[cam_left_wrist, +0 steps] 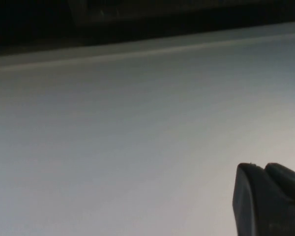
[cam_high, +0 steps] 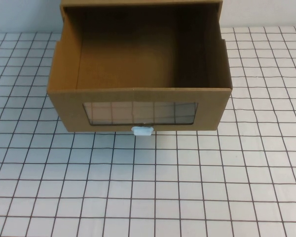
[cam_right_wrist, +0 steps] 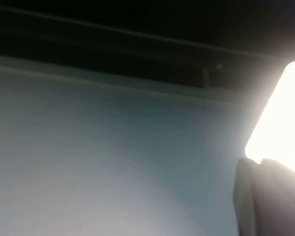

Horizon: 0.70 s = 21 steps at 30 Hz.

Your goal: Close the shoe box

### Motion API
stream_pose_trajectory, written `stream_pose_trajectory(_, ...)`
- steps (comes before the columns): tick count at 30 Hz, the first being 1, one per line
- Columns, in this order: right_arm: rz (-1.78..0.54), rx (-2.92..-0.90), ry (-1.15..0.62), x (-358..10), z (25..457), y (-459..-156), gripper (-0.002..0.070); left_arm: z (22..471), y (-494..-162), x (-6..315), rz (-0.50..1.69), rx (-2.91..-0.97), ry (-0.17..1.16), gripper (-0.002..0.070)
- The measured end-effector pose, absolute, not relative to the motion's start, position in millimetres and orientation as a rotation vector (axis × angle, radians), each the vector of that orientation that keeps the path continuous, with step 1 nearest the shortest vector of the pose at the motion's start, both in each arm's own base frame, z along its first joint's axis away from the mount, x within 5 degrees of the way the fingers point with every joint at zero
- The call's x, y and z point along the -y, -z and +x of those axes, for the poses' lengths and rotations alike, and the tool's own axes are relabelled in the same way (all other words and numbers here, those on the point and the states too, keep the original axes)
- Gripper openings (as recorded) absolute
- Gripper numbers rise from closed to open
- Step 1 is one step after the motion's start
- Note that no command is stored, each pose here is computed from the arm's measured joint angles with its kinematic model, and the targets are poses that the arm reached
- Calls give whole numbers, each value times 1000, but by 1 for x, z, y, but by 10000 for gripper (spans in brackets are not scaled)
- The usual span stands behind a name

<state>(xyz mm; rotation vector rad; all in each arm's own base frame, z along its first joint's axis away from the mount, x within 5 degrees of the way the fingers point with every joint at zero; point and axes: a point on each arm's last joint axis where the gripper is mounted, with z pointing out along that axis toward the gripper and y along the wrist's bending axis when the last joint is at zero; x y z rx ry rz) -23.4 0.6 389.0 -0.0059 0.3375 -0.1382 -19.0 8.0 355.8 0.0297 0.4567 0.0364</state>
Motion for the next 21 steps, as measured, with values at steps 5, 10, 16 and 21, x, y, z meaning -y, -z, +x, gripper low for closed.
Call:
stream_pose_trajectory(5, -91, -390, 148, -7, -13, -422, -14, -16, -383, -7, 37, -453, -72, -5)
stream_pose_trajectory(10, -79, -541, 46, -7, 4, -460, -14, 12, -401, -3, 57, -557, -61, -5)
stream_pose_trajectory(16, 28, -780, -105, -3, 31, -488, -14, 29, -439, 1, 66, -748, 28, -5)
stream_pose_trajectory(21, 96, -1009, -112, 2, 63, -497, -13, 50, -460, 8, 109, -1042, 100, -5)
